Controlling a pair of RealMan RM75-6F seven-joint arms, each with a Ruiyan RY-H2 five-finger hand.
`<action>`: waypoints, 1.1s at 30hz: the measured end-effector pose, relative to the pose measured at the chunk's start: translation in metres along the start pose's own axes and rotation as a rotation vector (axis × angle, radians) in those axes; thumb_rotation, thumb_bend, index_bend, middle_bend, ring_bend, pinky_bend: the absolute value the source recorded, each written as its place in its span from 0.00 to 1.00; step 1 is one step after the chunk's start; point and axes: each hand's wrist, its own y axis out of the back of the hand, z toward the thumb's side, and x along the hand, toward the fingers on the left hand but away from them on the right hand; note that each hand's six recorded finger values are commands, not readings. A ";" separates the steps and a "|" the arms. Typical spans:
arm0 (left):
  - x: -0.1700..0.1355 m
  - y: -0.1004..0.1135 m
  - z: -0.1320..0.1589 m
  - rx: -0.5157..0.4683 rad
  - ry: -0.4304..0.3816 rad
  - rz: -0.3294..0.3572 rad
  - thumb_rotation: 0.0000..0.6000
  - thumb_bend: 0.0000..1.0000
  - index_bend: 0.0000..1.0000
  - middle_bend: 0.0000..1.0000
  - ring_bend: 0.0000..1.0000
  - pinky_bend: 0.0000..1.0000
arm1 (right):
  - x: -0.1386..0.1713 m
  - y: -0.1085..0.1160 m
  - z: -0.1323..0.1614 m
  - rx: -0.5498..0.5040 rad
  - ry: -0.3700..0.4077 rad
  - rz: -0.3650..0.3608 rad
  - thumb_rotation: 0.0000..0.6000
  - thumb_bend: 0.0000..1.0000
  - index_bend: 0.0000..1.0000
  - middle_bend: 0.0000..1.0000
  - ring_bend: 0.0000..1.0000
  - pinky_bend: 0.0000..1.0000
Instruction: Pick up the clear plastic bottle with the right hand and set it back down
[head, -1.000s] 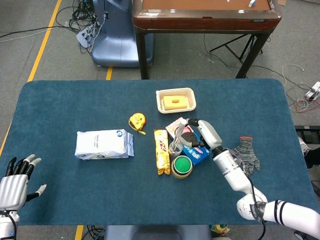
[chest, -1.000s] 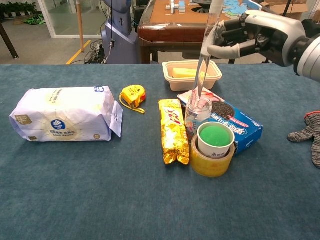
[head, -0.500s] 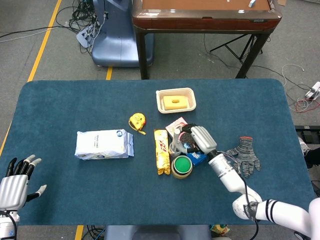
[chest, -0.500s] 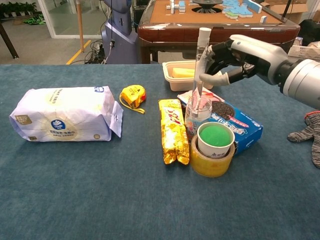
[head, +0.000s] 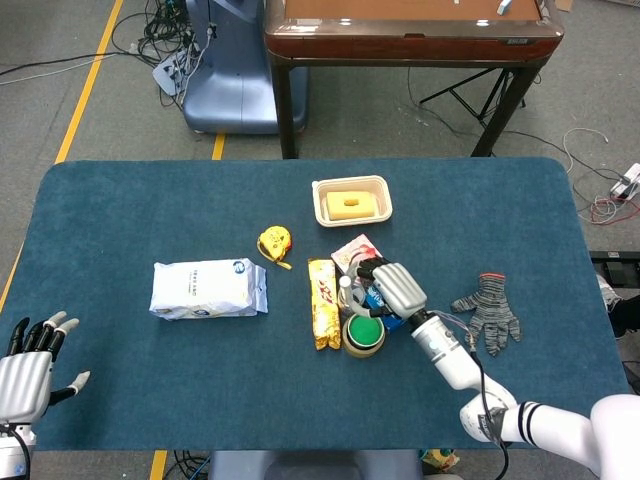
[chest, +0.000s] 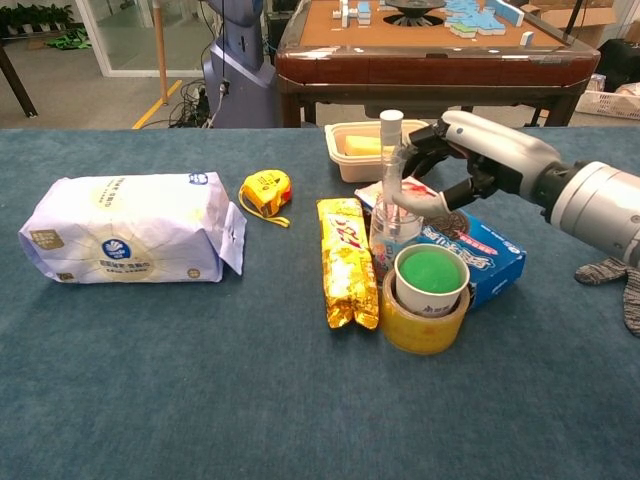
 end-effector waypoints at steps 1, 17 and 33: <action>0.000 0.000 0.000 0.000 -0.001 0.000 1.00 0.20 0.20 0.12 0.12 0.00 | 0.000 0.000 -0.001 -0.001 -0.003 0.001 1.00 0.44 0.52 0.31 0.25 0.25; 0.004 0.000 0.001 0.000 -0.002 0.003 1.00 0.20 0.20 0.12 0.12 0.00 | 0.035 0.039 -0.018 0.024 -0.061 -0.111 1.00 0.32 0.38 0.26 0.22 0.25; 0.008 0.002 0.011 -0.002 -0.033 0.007 1.00 0.20 0.20 0.12 0.12 0.00 | 0.170 0.108 -0.072 0.287 -0.398 -0.254 1.00 0.32 0.38 0.26 0.22 0.25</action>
